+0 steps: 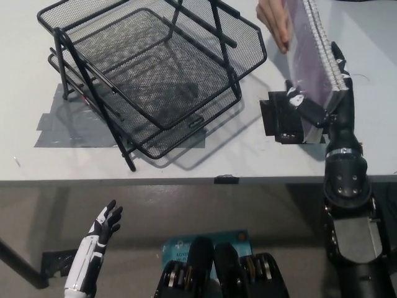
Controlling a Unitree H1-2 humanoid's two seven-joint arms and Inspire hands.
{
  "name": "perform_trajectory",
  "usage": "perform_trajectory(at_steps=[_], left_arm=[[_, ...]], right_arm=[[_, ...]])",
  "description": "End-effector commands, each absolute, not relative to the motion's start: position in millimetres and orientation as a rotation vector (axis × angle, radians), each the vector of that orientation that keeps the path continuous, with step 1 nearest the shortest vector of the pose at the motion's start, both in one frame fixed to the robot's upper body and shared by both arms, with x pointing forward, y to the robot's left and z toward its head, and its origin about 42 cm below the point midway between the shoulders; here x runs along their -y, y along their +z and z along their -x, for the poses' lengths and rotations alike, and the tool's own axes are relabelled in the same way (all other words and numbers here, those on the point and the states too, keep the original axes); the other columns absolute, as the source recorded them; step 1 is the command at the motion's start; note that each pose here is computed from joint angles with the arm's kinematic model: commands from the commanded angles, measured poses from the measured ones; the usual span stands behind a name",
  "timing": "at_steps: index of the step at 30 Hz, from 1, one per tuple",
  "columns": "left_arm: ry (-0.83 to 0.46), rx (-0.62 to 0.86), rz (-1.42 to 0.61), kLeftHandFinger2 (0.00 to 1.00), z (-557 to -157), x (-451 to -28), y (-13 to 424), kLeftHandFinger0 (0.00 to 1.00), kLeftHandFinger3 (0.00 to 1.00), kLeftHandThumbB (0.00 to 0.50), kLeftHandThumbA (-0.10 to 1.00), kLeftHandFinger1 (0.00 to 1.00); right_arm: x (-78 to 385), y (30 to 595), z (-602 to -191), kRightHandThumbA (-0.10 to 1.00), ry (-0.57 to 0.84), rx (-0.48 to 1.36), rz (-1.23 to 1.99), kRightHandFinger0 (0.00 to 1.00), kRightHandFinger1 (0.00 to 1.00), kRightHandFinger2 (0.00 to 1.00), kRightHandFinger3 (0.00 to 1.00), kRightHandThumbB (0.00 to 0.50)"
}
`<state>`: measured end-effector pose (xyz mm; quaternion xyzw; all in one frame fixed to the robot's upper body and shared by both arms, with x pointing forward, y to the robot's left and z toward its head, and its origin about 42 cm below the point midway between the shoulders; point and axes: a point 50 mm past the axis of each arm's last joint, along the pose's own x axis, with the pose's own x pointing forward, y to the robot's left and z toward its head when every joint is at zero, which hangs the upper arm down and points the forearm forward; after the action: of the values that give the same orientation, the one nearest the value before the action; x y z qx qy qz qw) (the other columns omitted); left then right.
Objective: A person hands a notebook to the robot and the robot grabs it with its right hand and places it in the file tray kept in the centre of the desk infront of it.
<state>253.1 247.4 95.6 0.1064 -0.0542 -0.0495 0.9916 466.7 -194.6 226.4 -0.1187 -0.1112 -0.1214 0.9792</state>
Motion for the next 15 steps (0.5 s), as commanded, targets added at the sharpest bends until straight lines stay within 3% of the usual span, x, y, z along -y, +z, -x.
perform_trajectory(at_steps=[1,4,6,11,15], left_arm=[[-0.107,0.159,-0.219,1.0,-256,-251,106,1.0,1.0,0.122,1.0,1.0],[-0.108,0.159,-0.221,1.0,-257,-251,106,1.0,1.0,0.123,1.0,1.0],[-0.108,0.159,-0.222,1.0,-257,-251,107,1.0,1.0,0.123,1.0,1.0],[-0.106,0.161,-0.22,1.0,-259,-252,109,1.0,1.0,0.121,1.0,1.0],[-0.107,0.163,-0.22,1.0,-260,-252,109,1.0,1.0,0.119,1.0,1.0]], right_arm=[[190,269,-488,0.67,-0.31,0.24,0.26,0.0,0.0,0.0,0.01,0.0],[186,273,-488,0.92,-0.28,0.242,0.172,0.0,0.0,0.0,0.0,0.041],[185,275,-487,0.96,-0.273,0.259,0.139,0.0,0.0,0.0,0.0,0.035],[185,285,-482,0.94,-0.258,0.295,0.036,0.0,0.0,0.21,0.15,0.022],[186,290,-479,0.91,-0.231,0.291,-0.084,0.0,0.0,0.23,0.18,0.019]])
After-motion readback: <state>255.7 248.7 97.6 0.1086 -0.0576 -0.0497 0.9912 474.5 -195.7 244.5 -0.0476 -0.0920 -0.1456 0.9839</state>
